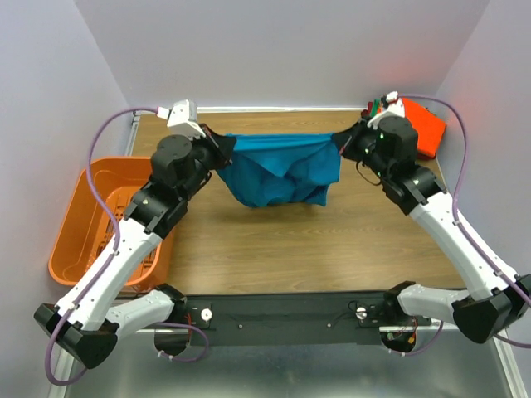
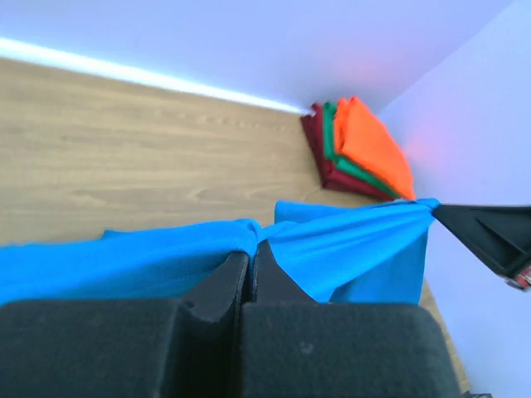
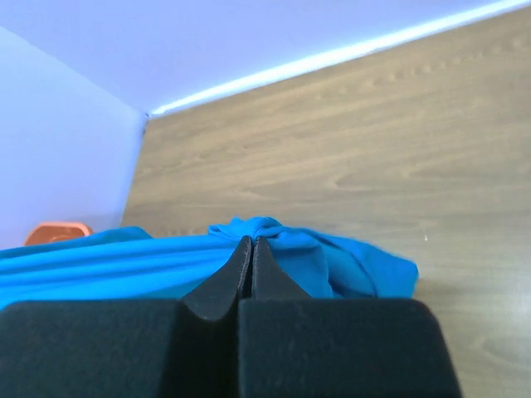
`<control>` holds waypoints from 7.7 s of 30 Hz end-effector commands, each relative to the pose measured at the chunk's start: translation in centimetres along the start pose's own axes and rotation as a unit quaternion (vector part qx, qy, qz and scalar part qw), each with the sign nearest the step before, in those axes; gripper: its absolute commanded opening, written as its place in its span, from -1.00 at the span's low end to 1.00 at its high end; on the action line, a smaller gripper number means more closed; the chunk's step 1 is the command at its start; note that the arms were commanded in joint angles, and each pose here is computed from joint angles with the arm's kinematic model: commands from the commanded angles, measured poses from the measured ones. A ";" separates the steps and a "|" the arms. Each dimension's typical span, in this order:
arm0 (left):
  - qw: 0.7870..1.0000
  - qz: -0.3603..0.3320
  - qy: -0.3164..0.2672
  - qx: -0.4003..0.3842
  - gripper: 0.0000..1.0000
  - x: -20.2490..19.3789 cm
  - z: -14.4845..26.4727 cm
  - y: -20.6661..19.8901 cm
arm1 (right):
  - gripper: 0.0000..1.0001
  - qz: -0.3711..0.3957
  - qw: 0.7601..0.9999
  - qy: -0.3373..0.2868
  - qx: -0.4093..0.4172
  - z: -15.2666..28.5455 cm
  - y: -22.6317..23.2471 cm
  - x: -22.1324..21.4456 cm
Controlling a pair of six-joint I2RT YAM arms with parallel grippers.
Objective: Fold and stack the t-shirts
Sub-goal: Flatten the tshirt out
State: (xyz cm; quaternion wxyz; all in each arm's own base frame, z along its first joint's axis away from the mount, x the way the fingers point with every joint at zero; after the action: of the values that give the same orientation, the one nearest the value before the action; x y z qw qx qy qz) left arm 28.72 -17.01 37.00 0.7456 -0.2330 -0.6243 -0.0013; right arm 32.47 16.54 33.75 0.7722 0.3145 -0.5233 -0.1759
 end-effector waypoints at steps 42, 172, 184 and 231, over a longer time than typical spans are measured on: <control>0.984 -0.035 -0.177 0.002 -1.00 15.4 4.3 -2.2 | 0.47 -0.132 0.941 0.293 0.107 -5.5 -2.3 -23.4; 0.929 0.078 0.214 0.290 0.42 -23.2 1.8 14.5 | 0.20 -0.066 0.916 0.100 -0.382 -8.6 -31.6 -8.3; 0.937 0.083 0.214 0.263 0.39 -22.8 2.7 13.7 | -0.66 -0.076 0.915 0.123 -0.376 -8.9 -31.8 -9.5; 0.875 0.099 0.362 0.306 0.29 -31.5 10.0 7.7 | -0.99 -0.079 0.926 0.037 -0.368 -2.4 -29.7 -3.6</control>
State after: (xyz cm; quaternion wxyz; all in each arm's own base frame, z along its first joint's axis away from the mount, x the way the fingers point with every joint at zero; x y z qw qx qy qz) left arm 14.11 -16.85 5.32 0.9568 -0.0731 -0.2283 0.1646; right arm 35.18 -2.75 10.30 0.8364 0.0436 -0.3614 -0.4098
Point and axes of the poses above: each gripper's point midway between its finger pads, its own z axis back along the fingers, its own y axis along the line the jaws close on, x = y × z, the point moved 3 cm from there along z, back along the fingers, and after that the axes turned 12 degrees about -z, right-handed, at the moved point
